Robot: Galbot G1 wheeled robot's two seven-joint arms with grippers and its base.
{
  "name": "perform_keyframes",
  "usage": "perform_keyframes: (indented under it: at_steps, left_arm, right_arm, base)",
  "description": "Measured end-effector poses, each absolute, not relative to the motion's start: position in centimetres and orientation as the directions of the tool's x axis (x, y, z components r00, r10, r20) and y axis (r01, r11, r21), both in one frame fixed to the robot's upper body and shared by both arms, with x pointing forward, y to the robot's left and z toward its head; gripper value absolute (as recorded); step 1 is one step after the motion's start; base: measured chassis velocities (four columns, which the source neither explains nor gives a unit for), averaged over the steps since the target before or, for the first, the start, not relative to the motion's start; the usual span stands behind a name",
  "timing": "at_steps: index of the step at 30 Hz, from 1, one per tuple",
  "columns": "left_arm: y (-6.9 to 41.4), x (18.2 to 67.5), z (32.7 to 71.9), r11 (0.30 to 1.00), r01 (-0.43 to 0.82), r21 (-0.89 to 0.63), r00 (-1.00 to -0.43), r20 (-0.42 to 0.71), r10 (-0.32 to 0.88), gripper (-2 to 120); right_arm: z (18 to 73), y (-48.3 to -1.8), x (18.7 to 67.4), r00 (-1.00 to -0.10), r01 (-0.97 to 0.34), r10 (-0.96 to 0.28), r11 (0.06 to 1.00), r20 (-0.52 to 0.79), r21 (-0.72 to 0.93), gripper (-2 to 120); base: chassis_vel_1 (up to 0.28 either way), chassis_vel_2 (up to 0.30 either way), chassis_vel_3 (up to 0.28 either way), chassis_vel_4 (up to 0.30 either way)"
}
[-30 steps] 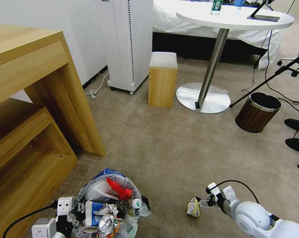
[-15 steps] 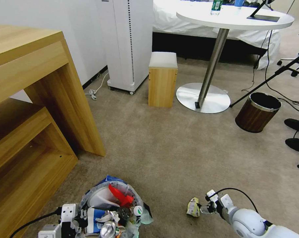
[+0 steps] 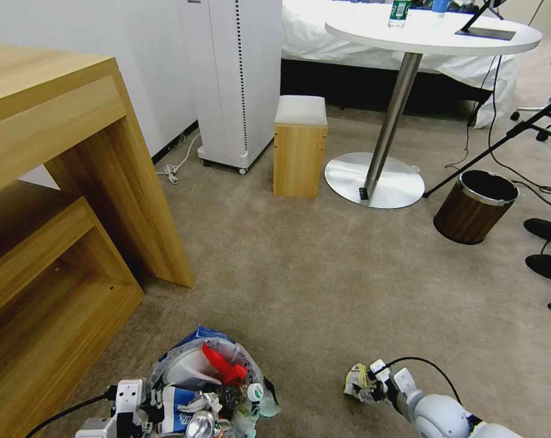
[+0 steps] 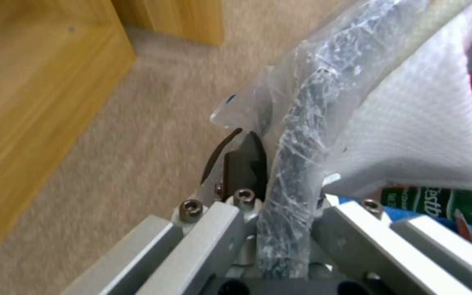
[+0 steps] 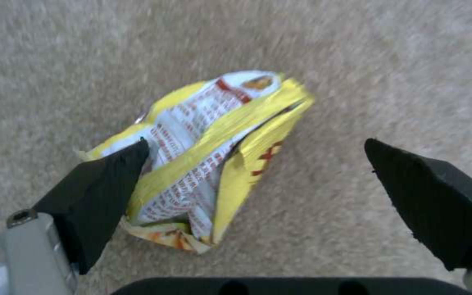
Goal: Pick up the trash bin and place the garbage on the floor into it.
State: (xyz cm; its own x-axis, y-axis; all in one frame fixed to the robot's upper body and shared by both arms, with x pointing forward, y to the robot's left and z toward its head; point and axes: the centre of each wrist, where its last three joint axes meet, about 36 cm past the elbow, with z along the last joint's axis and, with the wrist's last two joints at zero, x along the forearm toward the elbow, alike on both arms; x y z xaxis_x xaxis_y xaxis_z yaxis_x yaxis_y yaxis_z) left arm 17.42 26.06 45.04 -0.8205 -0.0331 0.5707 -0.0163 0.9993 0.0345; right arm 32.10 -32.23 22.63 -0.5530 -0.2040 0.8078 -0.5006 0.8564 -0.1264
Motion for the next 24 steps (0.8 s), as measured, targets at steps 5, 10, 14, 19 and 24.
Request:
perform_keyframes:
  at_steps: [5, 10, 14, 19, 24]
  left_arm:
    - [25.6, 16.6, 44.4, 0.999, -0.019, 0.043, -0.811, 0.584, -0.040, 0]
    - [25.6, 16.4, 44.3, 0.998, -0.020, 0.054, -0.814, 0.579, -0.048, 0]
    - [25.3, 16.2, 43.9, 0.998, -0.015, 0.058, -0.814, 0.579, -0.046, 0]
    - [24.8, 15.9, 43.5, 0.999, -0.007, 0.051, -0.811, 0.584, -0.035, 0]
    - [25.4, 16.3, 43.6, 0.999, -0.004, 0.053, -0.817, 0.576, -0.034, 0]
  right_arm:
    - [21.4, -31.6, 32.2, -0.548, -0.514, -0.221, 0.850, 0.807, -0.116, 100]
    - [21.5, -31.2, 32.6, -0.545, -0.518, -0.238, 0.850, 0.804, -0.100, 95]
    - [21.9, -30.9, 33.0, -0.550, -0.514, -0.254, 0.854, 0.795, -0.083, 80]
    - [22.2, -30.7, 33.2, -0.561, -0.502, -0.259, 0.862, 0.787, -0.074, 60]
    - [22.6, -30.3, 33.5, -0.571, -0.500, -0.279, 0.864, 0.772, -0.058, 34]
  base:
    - [0.000, 0.000, 0.000, 0.000]
    - [0.000, 0.000, 0.000, 0.000]
    - [0.000, 0.000, 0.000, 0.000]
    - [0.000, 0.000, 0.000, 0.000]
    - [0.000, 0.000, 0.000, 0.000]
